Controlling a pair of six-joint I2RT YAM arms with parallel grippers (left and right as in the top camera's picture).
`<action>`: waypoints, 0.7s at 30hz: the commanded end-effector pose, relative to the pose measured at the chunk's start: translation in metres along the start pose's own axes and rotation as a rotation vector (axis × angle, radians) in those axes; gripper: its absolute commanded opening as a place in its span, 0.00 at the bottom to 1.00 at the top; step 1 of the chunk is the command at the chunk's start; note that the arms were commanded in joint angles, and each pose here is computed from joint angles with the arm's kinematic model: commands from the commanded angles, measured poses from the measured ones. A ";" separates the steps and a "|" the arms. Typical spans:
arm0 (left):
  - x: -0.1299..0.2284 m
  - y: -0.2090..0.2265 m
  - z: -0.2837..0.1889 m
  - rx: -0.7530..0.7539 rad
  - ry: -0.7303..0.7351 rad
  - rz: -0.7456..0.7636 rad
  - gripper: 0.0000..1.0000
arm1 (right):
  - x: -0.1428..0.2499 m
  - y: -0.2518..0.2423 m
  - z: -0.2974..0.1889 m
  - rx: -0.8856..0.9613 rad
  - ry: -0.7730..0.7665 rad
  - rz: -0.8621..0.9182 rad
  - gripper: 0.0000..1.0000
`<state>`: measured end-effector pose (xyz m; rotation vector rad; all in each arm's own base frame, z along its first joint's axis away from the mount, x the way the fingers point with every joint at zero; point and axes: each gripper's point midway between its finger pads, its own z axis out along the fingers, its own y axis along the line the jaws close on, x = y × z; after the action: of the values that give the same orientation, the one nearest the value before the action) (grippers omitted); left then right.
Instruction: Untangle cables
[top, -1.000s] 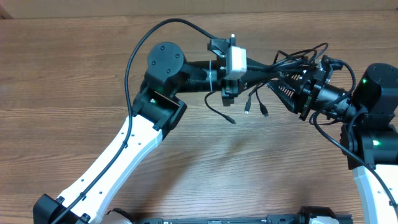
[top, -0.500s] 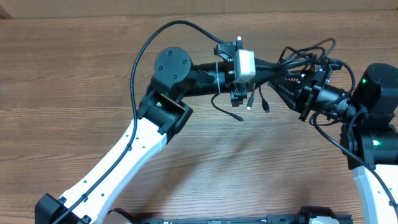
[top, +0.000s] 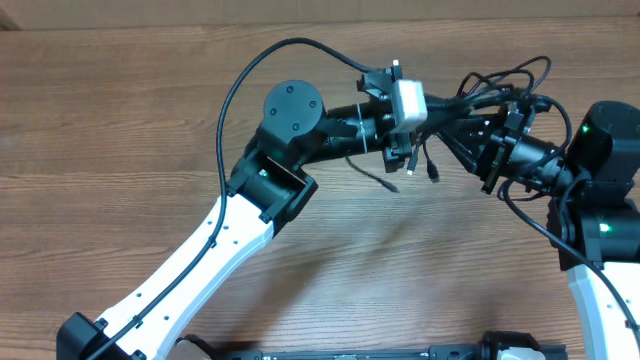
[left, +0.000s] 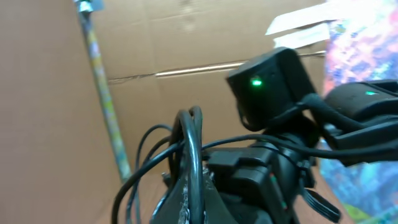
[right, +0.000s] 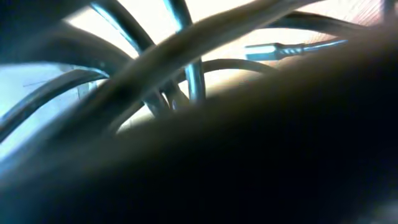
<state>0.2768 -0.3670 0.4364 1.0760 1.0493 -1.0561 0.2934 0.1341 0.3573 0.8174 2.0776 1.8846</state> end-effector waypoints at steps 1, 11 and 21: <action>0.010 0.048 -0.008 -0.281 0.044 -0.062 0.04 | 0.021 0.010 -0.003 -0.032 0.091 -0.131 0.04; 0.031 0.089 -0.031 -0.510 0.086 -0.233 0.04 | 0.042 0.033 -0.008 -0.123 0.195 -0.385 0.04; 0.017 0.082 -0.026 -0.457 0.015 -0.307 0.04 | 0.024 0.028 -0.004 -0.096 0.106 -0.347 0.38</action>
<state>0.3633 -0.3303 0.4128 0.5991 1.4473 -0.8849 0.2726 0.1471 0.3887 0.2581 2.0254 1.8841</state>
